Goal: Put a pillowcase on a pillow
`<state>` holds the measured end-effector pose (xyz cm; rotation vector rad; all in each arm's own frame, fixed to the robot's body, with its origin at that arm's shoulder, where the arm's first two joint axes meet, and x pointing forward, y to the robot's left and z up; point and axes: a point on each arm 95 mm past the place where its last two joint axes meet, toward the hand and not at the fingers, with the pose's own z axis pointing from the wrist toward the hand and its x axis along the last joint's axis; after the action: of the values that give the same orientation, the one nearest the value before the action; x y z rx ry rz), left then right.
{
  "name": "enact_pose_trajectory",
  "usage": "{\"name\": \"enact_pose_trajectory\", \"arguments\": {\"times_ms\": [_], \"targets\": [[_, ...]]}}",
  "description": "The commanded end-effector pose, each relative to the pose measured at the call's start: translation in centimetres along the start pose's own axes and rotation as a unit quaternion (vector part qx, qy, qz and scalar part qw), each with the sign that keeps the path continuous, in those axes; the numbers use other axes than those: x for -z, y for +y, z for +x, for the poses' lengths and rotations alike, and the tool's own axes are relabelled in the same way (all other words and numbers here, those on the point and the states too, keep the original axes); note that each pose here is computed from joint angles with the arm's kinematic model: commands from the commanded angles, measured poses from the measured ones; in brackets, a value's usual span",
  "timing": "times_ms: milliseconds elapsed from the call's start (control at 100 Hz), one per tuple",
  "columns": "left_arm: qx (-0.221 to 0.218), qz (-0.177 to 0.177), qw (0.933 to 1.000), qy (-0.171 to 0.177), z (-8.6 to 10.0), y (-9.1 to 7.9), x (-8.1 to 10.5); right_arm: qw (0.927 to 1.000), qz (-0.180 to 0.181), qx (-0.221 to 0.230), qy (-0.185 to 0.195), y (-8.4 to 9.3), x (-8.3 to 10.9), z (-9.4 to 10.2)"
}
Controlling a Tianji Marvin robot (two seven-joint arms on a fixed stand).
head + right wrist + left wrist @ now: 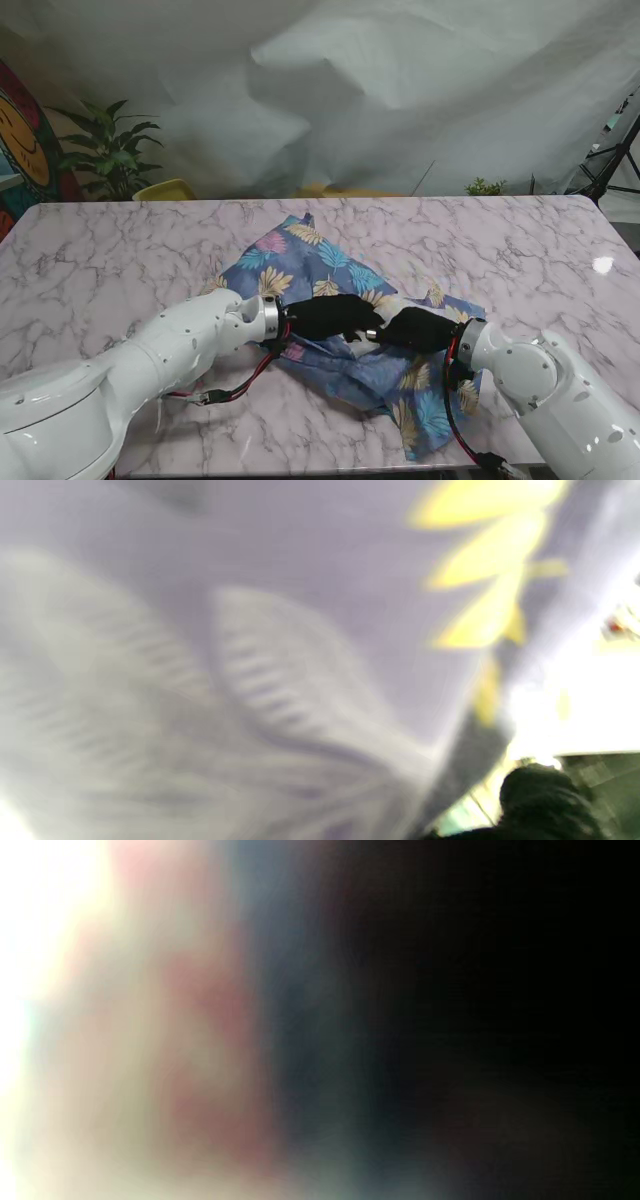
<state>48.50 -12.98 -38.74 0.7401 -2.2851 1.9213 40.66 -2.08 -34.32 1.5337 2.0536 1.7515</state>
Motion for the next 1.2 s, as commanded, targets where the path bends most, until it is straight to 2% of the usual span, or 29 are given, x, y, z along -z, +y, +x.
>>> {"name": "enact_pose_trajectory", "arguments": {"times_ms": [0, 100, 200, 320, 440, 590, 720, 780, 860, 950, 1080, 1190], "targets": [[0.008, -0.036, 0.999, -0.024, -0.9, 2.2, 1.8, 0.997, 0.046, 0.033, -0.053, 0.0, 0.8, -2.4], [0.008, -0.035, 0.999, -0.026, -0.9, 2.2, 2.0, 0.9924, 0.08, 0.024, -0.09, 0.2, 1.1, -3.6], [0.009, -0.034, 0.999, -0.027, -1.0, 2.3, 2.0, 0.9872, 0.099, 0.029, -0.121, 0.4, 1.5, -4.5], [0.01, -0.036, 0.999, -0.025, -0.9, 2.4, 1.9, 0.9744, 0.105, 0.109, -0.166, 0.8, 2.0, -5.2], [0.011, -0.039, 0.9989, -0.021, -0.8, 2.7, 1.7, 0.9641, 0.064, 0.188, -0.177, 1.8, 2.4, -4.7], [0.012, -0.04, 0.999, -0.018, -0.7, 2.9, 1.6, 0.9515, -0.013, 0.267, -0.152, 3.1, 2.6, -3.5], [0.014, -0.042, 0.9989, -0.017, -0.6, 2.9, 1.5, 0.927, -0.069, 0.346, -0.127, 4.2, 2.8, -2.2], [0.015, -0.042, 0.9989, -0.015, -0.6, 3.0, 1.4, 0.9175, -0.091, 0.371, -0.111, 4.6, 2.7, -1.7], [0.013, -0.043, 0.9989, -0.013, -0.5, 3.0, 1.4, 0.9001, -0.118, 0.409, -0.093, 5.1, 2.4, -1.1], [0.013, -0.043, 0.9989, -0.012, -0.4, 3.1, 1.3, 0.8844, -0.148, 0.436, -0.075, 5.5, 2.1, -0.5], [0.012, -0.046, 0.9988, -0.009, -0.3, 3.2, 1.1, 0.8746, -0.178, 0.448, -0.054, 6.0, 1.4, 0.2], [0.01, -0.047, 0.9988, -0.008, -0.2, 3.3, 1.0, 0.8788, -0.187, 0.438, -0.033, 6.2, 1.0, 0.8]]}}
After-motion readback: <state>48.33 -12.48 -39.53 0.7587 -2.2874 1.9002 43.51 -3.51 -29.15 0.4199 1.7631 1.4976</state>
